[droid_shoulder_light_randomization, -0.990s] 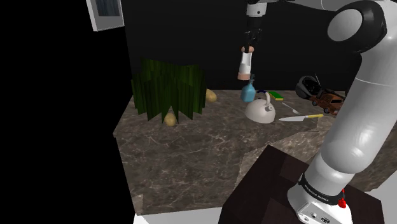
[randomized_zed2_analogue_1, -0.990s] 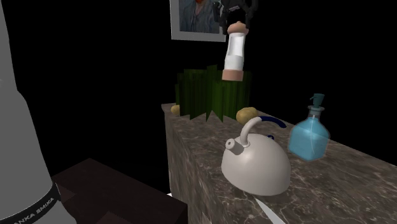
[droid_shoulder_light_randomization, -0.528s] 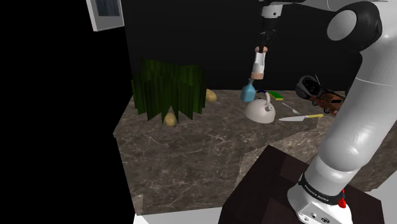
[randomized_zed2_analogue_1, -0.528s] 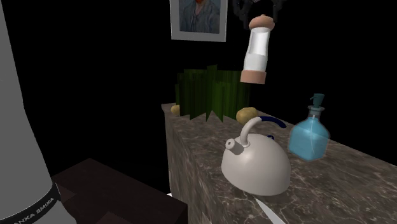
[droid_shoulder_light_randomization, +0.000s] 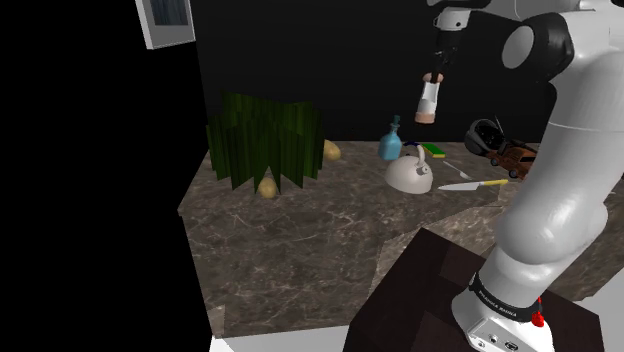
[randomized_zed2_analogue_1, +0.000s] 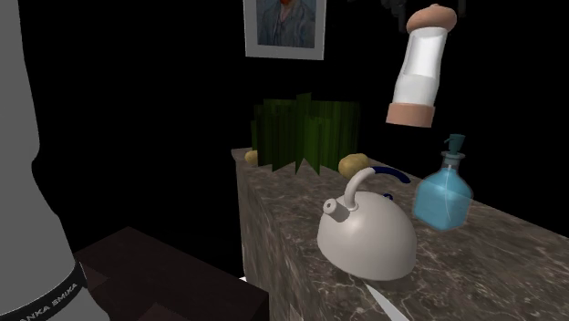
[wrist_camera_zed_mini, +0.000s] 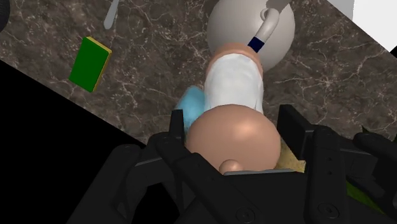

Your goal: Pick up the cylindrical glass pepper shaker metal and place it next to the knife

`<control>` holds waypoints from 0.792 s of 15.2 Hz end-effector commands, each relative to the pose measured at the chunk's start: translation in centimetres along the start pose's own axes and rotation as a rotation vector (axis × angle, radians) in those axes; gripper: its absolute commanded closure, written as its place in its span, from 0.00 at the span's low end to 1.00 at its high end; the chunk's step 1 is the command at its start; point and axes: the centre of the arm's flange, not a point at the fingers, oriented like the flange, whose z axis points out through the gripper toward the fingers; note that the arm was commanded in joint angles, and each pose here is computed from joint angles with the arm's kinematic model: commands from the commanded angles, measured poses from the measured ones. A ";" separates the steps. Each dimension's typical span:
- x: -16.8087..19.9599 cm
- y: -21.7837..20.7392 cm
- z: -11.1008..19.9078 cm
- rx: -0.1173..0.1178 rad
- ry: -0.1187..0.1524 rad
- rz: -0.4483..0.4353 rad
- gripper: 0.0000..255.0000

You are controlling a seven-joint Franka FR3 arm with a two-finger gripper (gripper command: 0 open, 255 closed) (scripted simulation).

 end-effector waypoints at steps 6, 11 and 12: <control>-3.9 8.3 1.3 0.000 0.000 -0.002 1.00; -5.2 11.1 2.8 0.000 0.000 -0.002 1.00; -5.2 11.1 3.3 0.000 0.000 -0.002 1.00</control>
